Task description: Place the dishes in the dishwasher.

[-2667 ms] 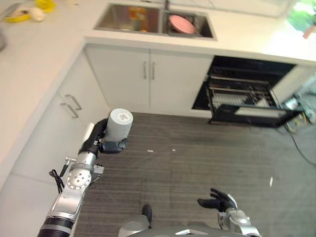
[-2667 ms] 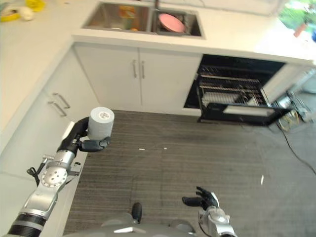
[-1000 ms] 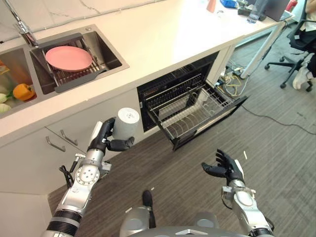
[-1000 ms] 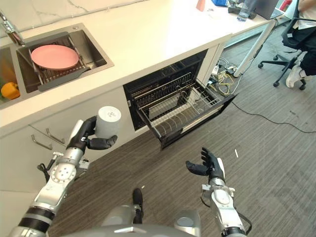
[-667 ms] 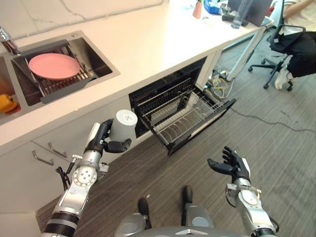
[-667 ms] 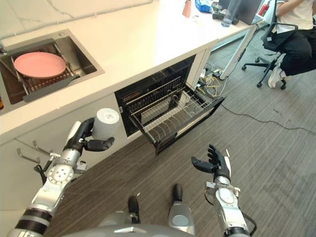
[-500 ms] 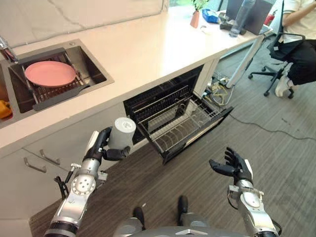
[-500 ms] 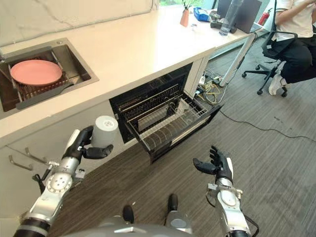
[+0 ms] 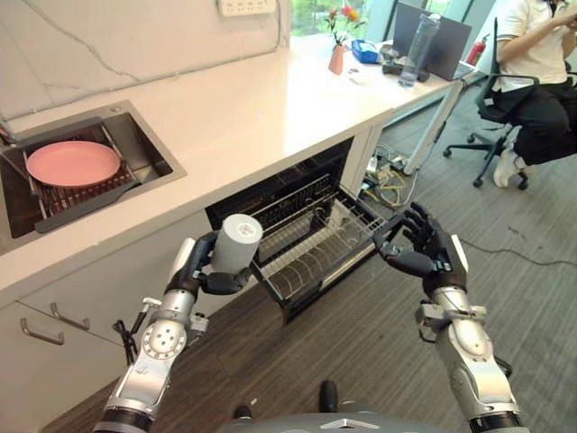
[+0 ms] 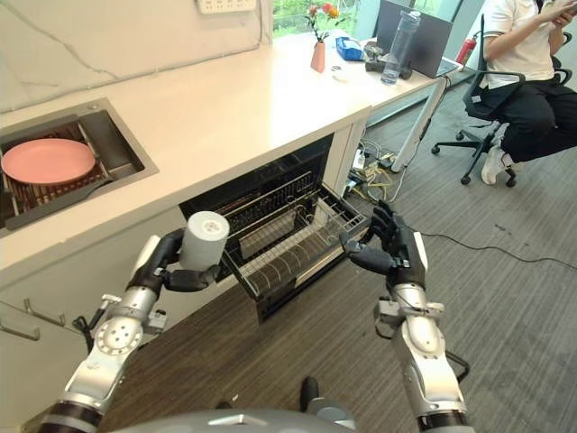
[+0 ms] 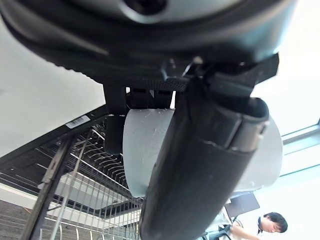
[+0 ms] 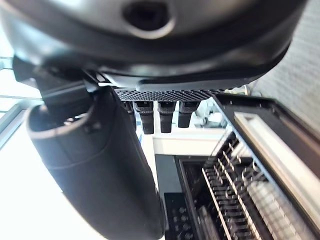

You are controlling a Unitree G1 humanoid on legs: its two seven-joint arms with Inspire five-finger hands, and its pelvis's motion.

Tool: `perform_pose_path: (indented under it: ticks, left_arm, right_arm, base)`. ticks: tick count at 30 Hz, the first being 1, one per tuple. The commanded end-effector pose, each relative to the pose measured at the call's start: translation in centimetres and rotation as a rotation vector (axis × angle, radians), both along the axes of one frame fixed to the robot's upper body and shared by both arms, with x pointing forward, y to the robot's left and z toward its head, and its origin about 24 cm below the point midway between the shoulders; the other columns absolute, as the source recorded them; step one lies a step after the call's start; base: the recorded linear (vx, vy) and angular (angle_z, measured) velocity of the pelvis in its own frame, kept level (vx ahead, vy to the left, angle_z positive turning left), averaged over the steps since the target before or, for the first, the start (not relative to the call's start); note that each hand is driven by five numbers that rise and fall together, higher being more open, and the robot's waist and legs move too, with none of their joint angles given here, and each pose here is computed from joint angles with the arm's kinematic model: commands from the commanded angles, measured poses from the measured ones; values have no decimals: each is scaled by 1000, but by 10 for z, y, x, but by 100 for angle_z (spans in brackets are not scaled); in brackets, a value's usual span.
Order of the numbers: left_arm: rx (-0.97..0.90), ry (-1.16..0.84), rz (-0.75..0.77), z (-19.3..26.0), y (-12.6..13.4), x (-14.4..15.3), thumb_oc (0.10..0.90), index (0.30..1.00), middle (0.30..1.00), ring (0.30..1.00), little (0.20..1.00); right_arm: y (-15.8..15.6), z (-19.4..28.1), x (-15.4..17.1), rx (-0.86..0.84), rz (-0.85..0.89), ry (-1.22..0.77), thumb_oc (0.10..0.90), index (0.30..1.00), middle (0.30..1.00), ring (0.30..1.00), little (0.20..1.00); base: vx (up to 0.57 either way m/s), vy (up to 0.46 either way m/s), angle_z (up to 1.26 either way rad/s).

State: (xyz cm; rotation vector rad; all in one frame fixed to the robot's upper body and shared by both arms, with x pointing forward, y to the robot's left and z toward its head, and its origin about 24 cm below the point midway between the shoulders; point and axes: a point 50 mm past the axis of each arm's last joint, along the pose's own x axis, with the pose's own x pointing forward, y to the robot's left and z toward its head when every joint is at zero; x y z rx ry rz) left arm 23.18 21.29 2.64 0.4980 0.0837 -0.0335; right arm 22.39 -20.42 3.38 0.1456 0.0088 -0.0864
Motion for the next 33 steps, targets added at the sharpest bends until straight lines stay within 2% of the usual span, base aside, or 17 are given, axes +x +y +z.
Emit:
perform_pose_path:
  ticks: [1, 9, 18, 33]
  left_arm:
    - [41, -334, -129, 66, -33, 48, 400, 300, 300, 300, 300]
    - [92, -470, -257, 106, -94, 95, 400, 300, 300, 300, 300]
    - [153, -509, -286, 118, -112, 108, 400, 300, 300, 300, 300]
    - [121, -511, -250, 109, -127, 105, 400, 300, 300, 300, 300]
  right_arm:
    - [11, 54, 14, 148, 108, -286, 800, 900, 900, 900, 900]
    - [59, 71, 22, 351, 369, -315, 800, 900, 900, 900, 900]
    - [71, 89, 28, 396, 431, -374, 800, 900, 900, 900, 900]
    - [91, 96, 43, 469, 349, -376, 800, 900, 900, 900, 900]
  base:
    - [68, -41, 1]
    - [29, -40, 0]
    - [-6, -20, -3]
    - [-1, -2, 0]
